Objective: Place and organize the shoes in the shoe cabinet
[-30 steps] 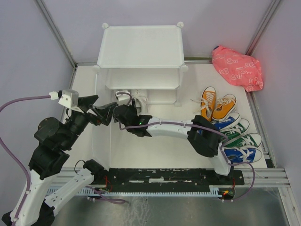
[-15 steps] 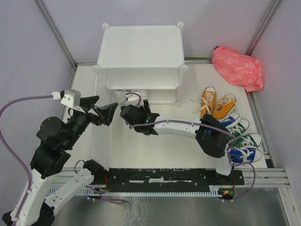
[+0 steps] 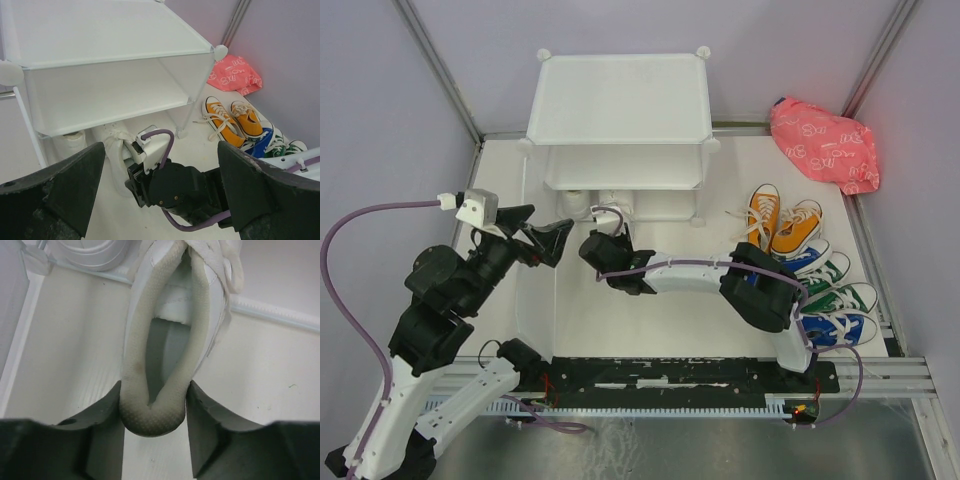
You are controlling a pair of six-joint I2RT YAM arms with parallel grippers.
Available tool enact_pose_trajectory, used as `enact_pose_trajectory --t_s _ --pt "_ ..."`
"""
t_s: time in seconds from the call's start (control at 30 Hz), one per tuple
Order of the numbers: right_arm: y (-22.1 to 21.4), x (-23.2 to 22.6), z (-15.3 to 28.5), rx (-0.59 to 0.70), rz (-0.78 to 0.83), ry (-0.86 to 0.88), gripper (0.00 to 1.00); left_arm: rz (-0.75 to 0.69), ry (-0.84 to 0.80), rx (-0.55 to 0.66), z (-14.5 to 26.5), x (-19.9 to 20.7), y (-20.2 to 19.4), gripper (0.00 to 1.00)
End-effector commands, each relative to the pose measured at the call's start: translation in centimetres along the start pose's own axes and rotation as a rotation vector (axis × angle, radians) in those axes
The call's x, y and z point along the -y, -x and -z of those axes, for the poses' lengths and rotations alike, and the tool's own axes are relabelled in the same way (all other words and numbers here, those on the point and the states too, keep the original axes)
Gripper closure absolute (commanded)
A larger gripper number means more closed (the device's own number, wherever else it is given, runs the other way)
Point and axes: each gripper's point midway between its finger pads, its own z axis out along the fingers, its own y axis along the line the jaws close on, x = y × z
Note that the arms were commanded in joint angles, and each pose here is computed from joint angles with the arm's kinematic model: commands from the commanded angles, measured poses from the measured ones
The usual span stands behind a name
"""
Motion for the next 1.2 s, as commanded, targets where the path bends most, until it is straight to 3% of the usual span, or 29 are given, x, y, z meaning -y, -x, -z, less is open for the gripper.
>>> enact_pose_trajectory --t_s 0.0,0.1,0.17,0.4,0.6,0.93,1.17 --pt "2.8 2.0 -1.2 0.141 -0.042 -0.071 0.62 -0.057 -0.004 0.020 -0.4 -0.2 0.4 0.01" --pt "3.7 2.2 -1.3 0.199 -0.038 -0.068 0.91 -0.060 -0.003 0.018 -0.4 -0.2 0.3 0.01" --pt "5.1 2.4 -0.9 0.243 -0.043 -0.069 0.98 -0.060 -0.002 0.022 -0.3 -0.2 0.4 0.01" --pt "11.0 2.1 0.6 0.355 -0.040 -0.062 0.98 -0.063 0.008 0.027 -0.1 -0.4 0.5 0.01" --pt "12.6 2.0 -0.4 0.389 -0.085 -0.043 0.98 -0.067 0.006 0.026 -0.1 -0.4 0.5 0.01" --pt "16.5 1.2 -5.3 0.421 -0.186 -0.035 0.98 -0.066 -0.002 0.019 -0.2 -0.2 0.3 0.01" --pt "16.4 1.3 -8.6 0.408 -0.207 -0.052 0.98 -0.072 0.003 0.005 -0.2 -0.4 -0.2 0.01"
